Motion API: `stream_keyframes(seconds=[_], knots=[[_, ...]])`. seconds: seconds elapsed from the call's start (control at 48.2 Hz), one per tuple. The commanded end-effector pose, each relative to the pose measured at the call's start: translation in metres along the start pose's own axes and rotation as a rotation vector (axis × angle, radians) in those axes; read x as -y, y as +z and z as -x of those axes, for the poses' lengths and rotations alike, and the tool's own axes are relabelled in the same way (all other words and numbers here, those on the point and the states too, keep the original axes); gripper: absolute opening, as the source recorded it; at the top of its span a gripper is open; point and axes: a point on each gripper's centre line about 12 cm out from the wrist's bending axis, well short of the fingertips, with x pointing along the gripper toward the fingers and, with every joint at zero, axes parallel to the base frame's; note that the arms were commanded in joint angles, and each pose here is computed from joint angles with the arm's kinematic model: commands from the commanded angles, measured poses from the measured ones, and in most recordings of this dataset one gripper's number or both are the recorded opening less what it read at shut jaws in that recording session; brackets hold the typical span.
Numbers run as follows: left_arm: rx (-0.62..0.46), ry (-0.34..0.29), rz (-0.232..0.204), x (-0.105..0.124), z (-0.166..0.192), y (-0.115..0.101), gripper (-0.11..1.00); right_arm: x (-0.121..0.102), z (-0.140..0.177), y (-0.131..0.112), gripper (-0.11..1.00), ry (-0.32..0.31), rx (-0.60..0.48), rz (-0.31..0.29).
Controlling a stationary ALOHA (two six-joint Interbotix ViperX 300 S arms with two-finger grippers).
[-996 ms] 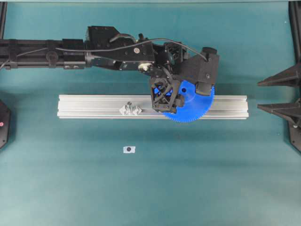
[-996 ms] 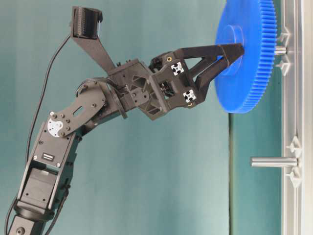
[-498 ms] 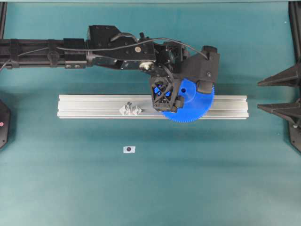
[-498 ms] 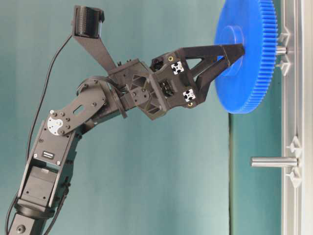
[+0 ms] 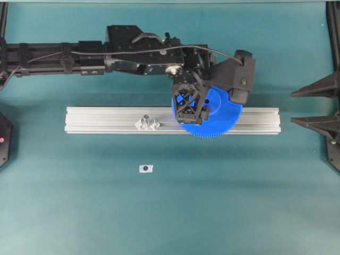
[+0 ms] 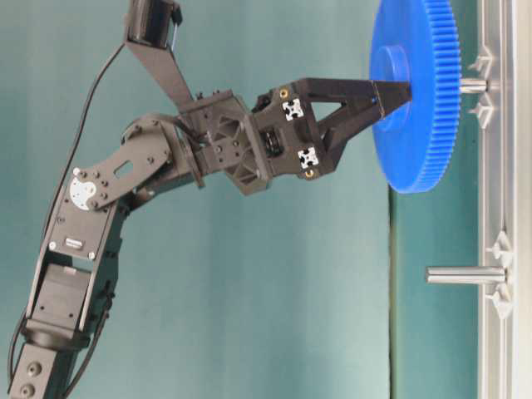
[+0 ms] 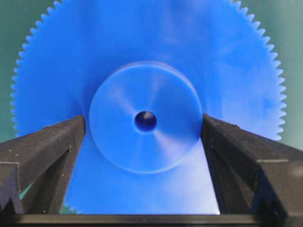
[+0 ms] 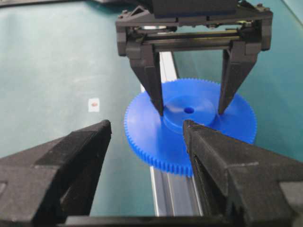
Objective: Insert the large gear onto the shaft.
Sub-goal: 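Align the gear's center hole with the shaft and lower it, then open the left gripper and withdraw it from the seated gear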
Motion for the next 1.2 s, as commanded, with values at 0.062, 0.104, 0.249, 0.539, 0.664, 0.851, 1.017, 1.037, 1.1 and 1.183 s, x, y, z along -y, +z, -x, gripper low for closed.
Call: stream_keyframes(seconds=[0.062, 0.104, 0.249, 0.539, 0.664, 0.851, 1.017, 1.037, 1.1, 1.183], knots=[[0.047, 0.037, 0.019, -0.02, 0.017, 0.01, 0.92, -0.001, 0.0, 0.01, 0.71, 0.002, 0.028, -0.009], [0.044, 0.034, 0.015, -0.018, 0.017, 0.011, 0.92, -0.001, 0.0, 0.01, 0.71, 0.004, 0.027, -0.009], [0.015, 0.016, -0.004, -0.01, 0.017, 0.014, 0.92, -0.001, 0.0, 0.01, 0.71, 0.002, 0.028, -0.009], [0.008, 0.006, -0.022, -0.002, 0.021, 0.018, 0.92, -0.001, 0.0, 0.011, 0.71, 0.002, 0.031, -0.009], [0.023, 0.008, -0.024, 0.0, 0.025, 0.023, 0.92, -0.001, 0.0, 0.011, 0.71, 0.004, 0.03, -0.009], [0.061, 0.022, -0.022, -0.002, 0.044, 0.028, 0.92, -0.001, 0.001, 0.012, 0.71, 0.004, 0.037, -0.009], [0.065, 0.021, -0.024, 0.002, 0.057, 0.024, 0.92, -0.001, 0.001, 0.012, 0.71, 0.004, 0.037, -0.009], [0.063, 0.02, -0.025, 0.003, 0.058, 0.023, 0.92, -0.001, 0.002, 0.012, 0.71, 0.004, 0.035, -0.009], [0.059, 0.015, -0.023, 0.006, 0.061, 0.018, 0.92, -0.001, 0.002, 0.012, 0.71, 0.004, 0.037, -0.007], [0.046, 0.008, -0.021, 0.011, 0.063, 0.012, 0.92, -0.001, 0.003, 0.012, 0.71, 0.004, 0.037, -0.006]])
